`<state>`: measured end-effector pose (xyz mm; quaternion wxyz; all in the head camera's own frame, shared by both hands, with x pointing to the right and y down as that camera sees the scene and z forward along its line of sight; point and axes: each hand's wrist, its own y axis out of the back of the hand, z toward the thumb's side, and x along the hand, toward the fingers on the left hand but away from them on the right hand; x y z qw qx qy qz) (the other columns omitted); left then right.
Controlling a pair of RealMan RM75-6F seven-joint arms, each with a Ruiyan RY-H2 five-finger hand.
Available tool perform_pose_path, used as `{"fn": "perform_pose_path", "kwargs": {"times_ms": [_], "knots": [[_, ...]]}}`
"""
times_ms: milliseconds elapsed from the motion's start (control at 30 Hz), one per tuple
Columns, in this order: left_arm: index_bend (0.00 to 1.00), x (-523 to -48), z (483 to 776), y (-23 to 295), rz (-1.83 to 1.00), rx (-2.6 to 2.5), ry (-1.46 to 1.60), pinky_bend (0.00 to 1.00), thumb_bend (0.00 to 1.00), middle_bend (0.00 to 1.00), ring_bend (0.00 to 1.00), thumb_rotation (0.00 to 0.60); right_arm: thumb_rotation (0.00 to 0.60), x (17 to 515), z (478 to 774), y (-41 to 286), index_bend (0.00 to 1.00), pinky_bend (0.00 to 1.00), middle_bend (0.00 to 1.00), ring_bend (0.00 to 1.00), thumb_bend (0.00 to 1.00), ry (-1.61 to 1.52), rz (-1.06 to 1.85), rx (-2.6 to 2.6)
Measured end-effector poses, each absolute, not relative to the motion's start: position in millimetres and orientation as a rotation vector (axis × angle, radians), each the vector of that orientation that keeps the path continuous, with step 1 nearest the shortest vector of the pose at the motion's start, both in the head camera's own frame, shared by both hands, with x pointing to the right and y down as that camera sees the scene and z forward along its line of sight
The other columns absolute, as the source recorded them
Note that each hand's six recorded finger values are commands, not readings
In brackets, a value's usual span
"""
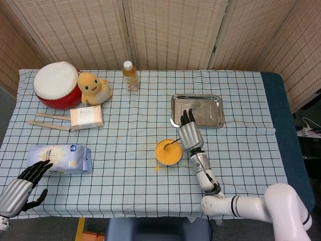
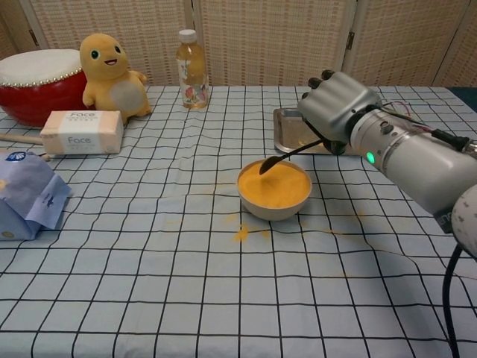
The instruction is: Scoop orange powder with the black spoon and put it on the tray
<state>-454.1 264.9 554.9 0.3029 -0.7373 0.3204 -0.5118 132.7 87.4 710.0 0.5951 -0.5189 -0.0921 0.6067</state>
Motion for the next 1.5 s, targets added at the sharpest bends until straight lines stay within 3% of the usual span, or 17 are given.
{"fn": "perform_pose_path", "kwargs": {"times_ms": [367, 633, 867, 1133, 1500], "knots": [[0.0, -458.3, 557.6, 262.7, -1.371, -1.953, 0.855, 0.14, 0.5, 0.0, 0.0, 0.6, 0.6, 125.2, 730.2, 97.9, 0.97, 0.07, 0.19, 0.0, 0.85, -0.158, 1.42, -1.237], [0.0, -452.8, 559.4, 264.6, -1.363, -1.96, 0.835, 0.14, 0.5, 0.0, 0.0, 0.6, 0.6, 135.0, 711.3, 110.7, 0.98, 0.07, 0.19, 0.0, 0.85, -0.123, 1.402, -1.26], [0.0, -451.0, 559.1, 264.8, -1.356, -1.959, 0.835, 0.14, 0.5, 0.0, 0.0, 0.6, 0.6, 143.0, 693.7, 103.3, 0.98, 0.07, 0.19, 0.0, 0.85, -0.147, 1.403, -1.233], [0.0, -452.0, 557.1, 265.3, -1.355, -1.956, 0.839, 0.14, 0.5, 0.0, 0.0, 0.6, 0.6, 158.6, 678.2, 74.5, 0.96, 0.07, 0.19, 0.0, 0.85, -0.275, 1.435, -1.158], [0.0, -455.0, 563.2, 263.1, -1.388, -1.946, 0.838, 0.14, 0.5, 0.0, 0.0, 0.6, 0.6, 189.0, 715.3, 20.5, 0.92, 0.07, 0.19, 0.0, 0.85, -0.334, 1.62, -1.051]]}}
